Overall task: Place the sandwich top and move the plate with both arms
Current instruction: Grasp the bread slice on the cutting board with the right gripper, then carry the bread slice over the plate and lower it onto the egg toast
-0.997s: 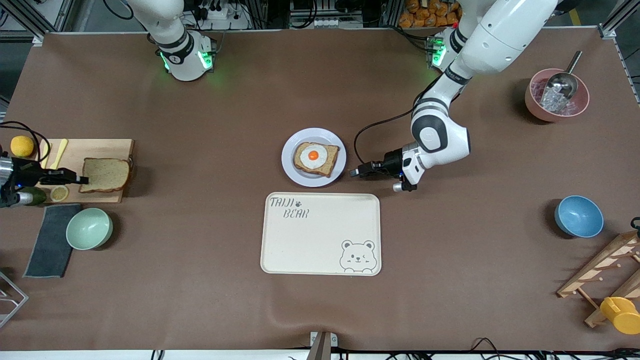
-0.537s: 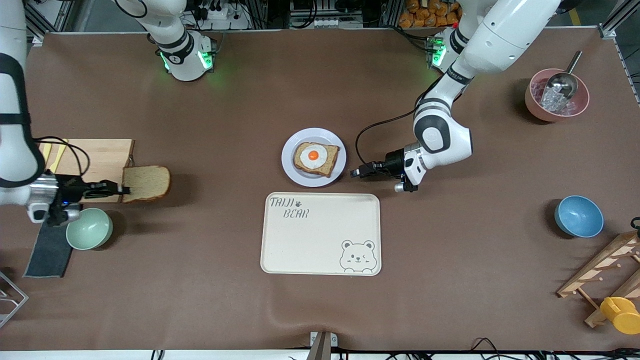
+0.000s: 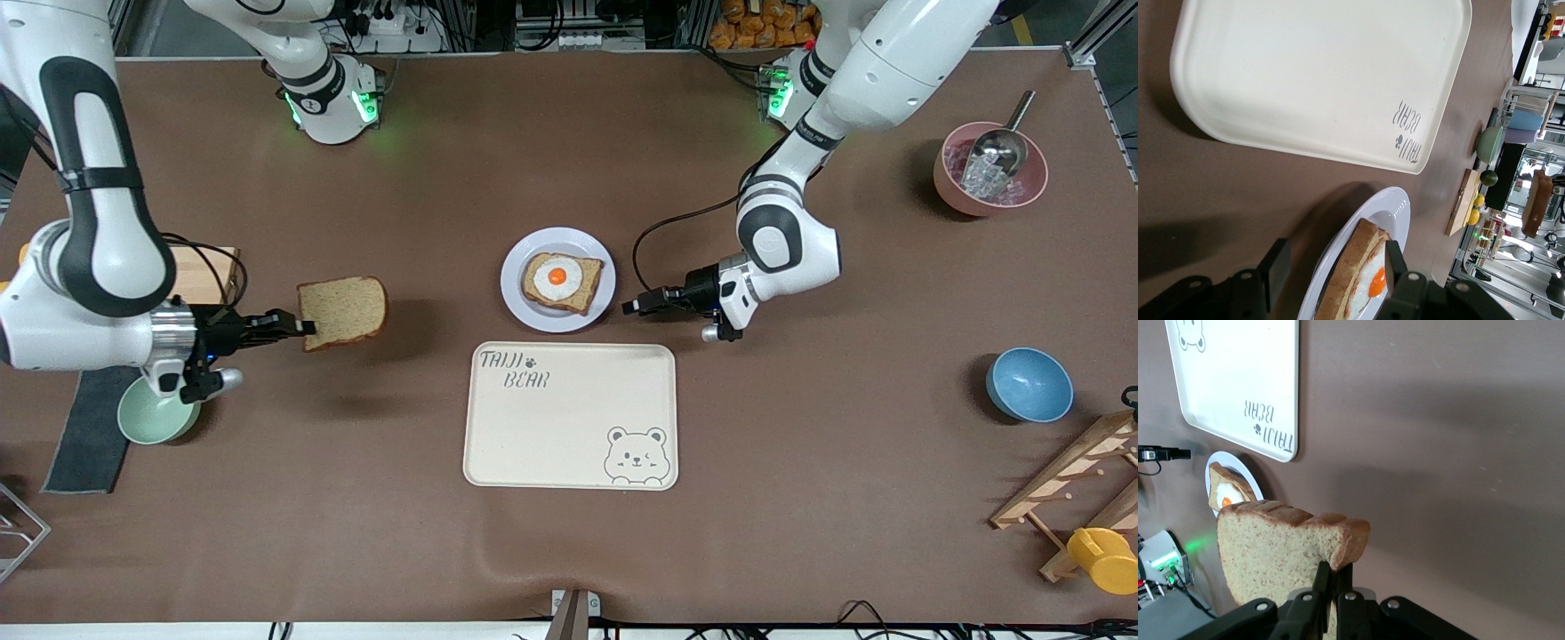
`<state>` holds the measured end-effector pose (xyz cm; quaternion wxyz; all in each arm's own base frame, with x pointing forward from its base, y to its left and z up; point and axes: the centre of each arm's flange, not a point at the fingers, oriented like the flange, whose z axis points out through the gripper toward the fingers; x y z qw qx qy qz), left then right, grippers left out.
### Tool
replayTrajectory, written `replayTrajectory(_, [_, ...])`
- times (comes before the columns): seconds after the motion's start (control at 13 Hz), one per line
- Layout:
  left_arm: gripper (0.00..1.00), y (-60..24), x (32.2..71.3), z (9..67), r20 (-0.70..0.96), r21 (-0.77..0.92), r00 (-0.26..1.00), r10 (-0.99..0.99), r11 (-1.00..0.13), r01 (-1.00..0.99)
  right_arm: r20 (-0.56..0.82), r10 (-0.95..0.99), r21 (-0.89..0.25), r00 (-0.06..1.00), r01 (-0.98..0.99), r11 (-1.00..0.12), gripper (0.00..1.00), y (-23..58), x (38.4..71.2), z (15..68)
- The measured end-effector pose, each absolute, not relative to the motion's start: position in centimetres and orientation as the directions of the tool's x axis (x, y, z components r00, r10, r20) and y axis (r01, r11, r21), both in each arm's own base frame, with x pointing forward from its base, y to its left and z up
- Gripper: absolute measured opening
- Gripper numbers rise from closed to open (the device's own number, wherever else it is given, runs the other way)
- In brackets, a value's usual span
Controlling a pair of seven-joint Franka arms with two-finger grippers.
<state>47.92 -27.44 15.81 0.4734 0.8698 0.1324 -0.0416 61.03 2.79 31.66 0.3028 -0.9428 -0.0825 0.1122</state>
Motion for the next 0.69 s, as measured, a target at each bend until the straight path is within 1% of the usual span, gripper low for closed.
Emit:
replayTrajectory(0.23, [0.65, -27.4, 47.9, 15.8, -0.198, 0.813, 0.961, 0.191, -0.517, 0.270, -0.124, 0.190, -0.598, 0.974, 0.080, -0.798, 0.07, 7.9, 60.1, 28.9])
replayTrajectory(0.69, [0.65, -27.4, 48.0, 16.0, -0.195, 0.814, 0.962, 0.191, -0.516, 0.268, -0.122, 0.093, -0.603, 0.988, 0.001, -0.798, 0.07, 18.9, 56.8, 25.9])
